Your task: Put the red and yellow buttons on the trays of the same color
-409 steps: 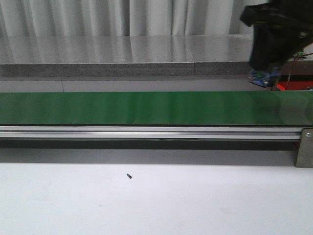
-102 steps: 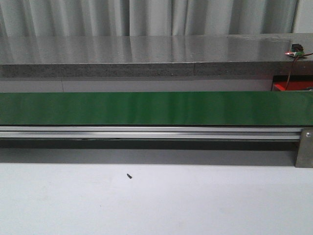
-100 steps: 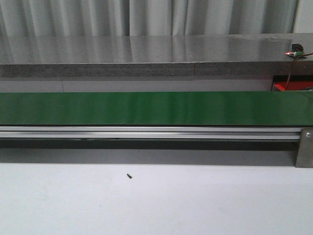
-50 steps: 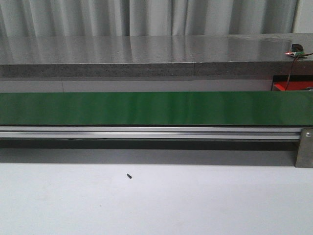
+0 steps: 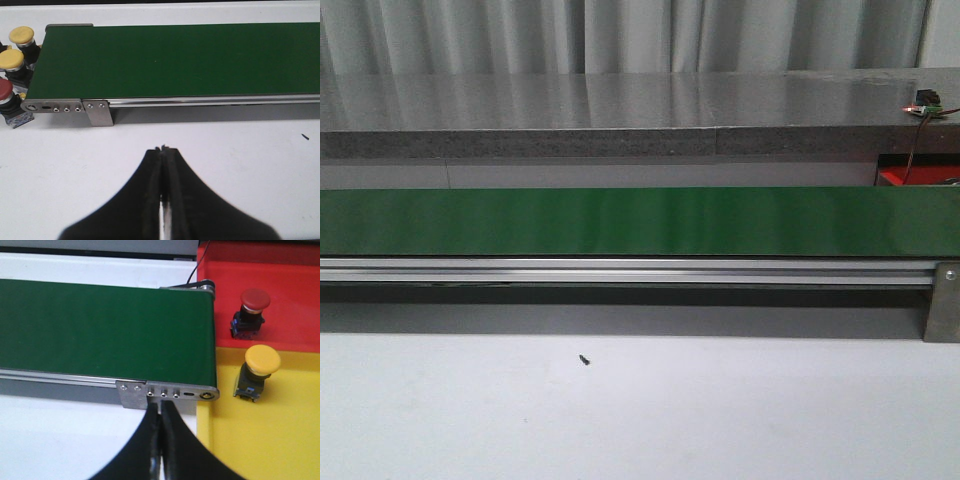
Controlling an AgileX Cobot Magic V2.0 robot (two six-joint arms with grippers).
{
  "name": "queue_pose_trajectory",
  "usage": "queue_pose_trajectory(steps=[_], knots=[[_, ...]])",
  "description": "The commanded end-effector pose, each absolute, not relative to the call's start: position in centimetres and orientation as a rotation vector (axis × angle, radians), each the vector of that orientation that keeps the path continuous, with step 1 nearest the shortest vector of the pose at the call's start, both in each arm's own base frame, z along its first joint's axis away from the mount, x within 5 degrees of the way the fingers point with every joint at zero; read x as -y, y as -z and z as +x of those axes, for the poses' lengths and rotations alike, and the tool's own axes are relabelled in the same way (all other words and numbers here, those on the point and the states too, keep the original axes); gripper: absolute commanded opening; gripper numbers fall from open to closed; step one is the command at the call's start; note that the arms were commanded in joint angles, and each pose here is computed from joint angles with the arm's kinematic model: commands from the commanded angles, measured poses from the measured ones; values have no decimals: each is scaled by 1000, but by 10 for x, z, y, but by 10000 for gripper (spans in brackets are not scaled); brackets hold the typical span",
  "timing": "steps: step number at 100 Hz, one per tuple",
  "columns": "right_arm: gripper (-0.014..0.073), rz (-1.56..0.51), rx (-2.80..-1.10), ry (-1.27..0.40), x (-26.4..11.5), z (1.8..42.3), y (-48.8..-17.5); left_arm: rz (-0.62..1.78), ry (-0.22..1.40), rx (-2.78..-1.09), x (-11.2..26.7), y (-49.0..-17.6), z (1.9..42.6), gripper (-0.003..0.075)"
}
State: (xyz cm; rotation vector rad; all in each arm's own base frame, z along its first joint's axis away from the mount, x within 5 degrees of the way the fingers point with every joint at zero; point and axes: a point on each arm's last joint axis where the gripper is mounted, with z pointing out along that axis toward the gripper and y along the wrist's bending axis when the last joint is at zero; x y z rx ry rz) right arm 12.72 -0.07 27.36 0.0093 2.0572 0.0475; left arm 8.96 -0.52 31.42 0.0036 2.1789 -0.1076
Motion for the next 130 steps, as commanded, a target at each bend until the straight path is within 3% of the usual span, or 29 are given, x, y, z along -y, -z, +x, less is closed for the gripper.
queue_pose_trajectory(steps=[1, 52, 66, 78, 88, 130], knots=[[-122, 30, -1941, -35, 2, 129, -290, -58, 131, -2082, 4, -329, 98, -20], [-122, 7, -1932, -53, -1, 130, -291, -218, 81, -2225, -15, -347, 180, -3], [-122, 7, -1931, -53, -1, 130, -291, -224, 76, -2234, -20, -352, 206, 153], [-122, 7, -1931, -53, -1, 130, -291, -277, 51, -2233, -32, -355, 225, 399], [-122, 7, -1931, -53, -1, 130, -291, -350, 12, -2240, -51, -352, 236, 536], [-122, 11, -1926, -56, -1, 130, -291, -696, -72, -2318, -135, -314, 259, 546]])
